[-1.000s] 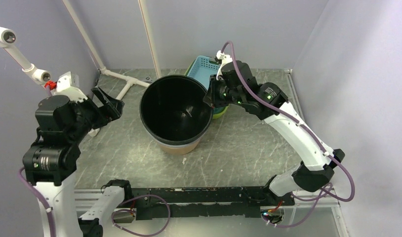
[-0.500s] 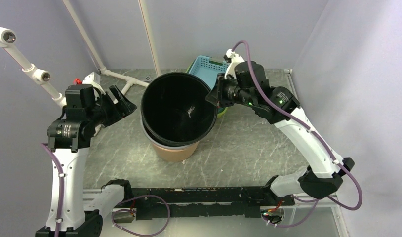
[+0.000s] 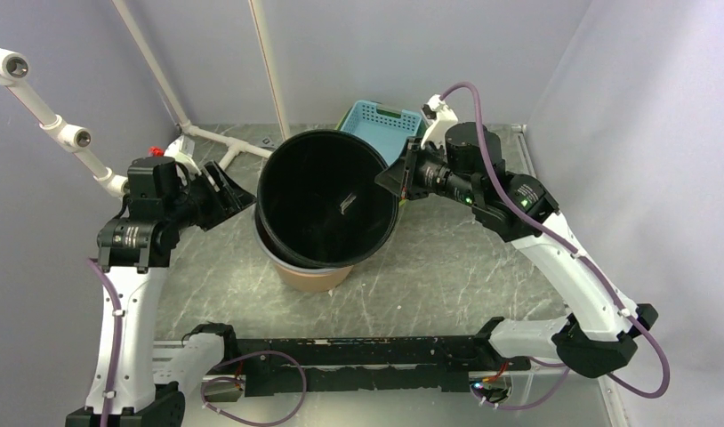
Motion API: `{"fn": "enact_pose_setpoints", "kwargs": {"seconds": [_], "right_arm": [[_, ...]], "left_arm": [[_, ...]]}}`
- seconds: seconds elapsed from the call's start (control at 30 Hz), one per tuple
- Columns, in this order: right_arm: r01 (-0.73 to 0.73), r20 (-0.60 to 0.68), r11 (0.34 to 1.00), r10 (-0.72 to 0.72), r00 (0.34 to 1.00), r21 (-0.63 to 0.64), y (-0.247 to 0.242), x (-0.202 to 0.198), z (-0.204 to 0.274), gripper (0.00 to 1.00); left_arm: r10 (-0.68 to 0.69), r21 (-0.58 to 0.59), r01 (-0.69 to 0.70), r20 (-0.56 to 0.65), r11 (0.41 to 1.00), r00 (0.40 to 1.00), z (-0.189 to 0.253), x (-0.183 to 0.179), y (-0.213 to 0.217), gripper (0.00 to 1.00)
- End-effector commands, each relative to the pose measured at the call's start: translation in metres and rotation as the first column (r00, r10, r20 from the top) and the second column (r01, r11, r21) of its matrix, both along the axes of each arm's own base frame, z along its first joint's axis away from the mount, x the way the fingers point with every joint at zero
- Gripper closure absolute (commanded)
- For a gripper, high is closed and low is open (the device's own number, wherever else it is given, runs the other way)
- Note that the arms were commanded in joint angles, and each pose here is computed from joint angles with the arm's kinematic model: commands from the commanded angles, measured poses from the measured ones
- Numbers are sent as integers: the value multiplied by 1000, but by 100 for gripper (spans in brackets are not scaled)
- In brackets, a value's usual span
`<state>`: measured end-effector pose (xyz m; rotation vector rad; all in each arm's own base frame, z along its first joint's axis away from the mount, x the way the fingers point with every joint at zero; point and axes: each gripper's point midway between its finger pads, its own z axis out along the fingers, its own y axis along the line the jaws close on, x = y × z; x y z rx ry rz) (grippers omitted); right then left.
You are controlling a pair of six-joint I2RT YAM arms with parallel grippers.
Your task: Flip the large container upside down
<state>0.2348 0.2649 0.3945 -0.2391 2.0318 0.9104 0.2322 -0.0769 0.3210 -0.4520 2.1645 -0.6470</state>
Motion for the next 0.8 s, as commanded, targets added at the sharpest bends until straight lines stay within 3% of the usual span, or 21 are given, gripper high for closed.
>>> {"fn": "enact_pose_setpoints", "kwargs": {"seconds": [0.0,0.4,0.77], "right_arm": [[-38,166,966,-5,986,255,5,-5,81,100],[-87,208,945,20,978,314,1,-19,107,100],[-62,280,941,-35,959,332,-25,-33,128,100]], "left_arm": [[-56,-22,56,-6,998,998,-4,7,-9,38],[-69,24,72,-114,997,991,-40,8,-4,48],[8,93,6,-150,996,989,-49,11,12,53]]}}
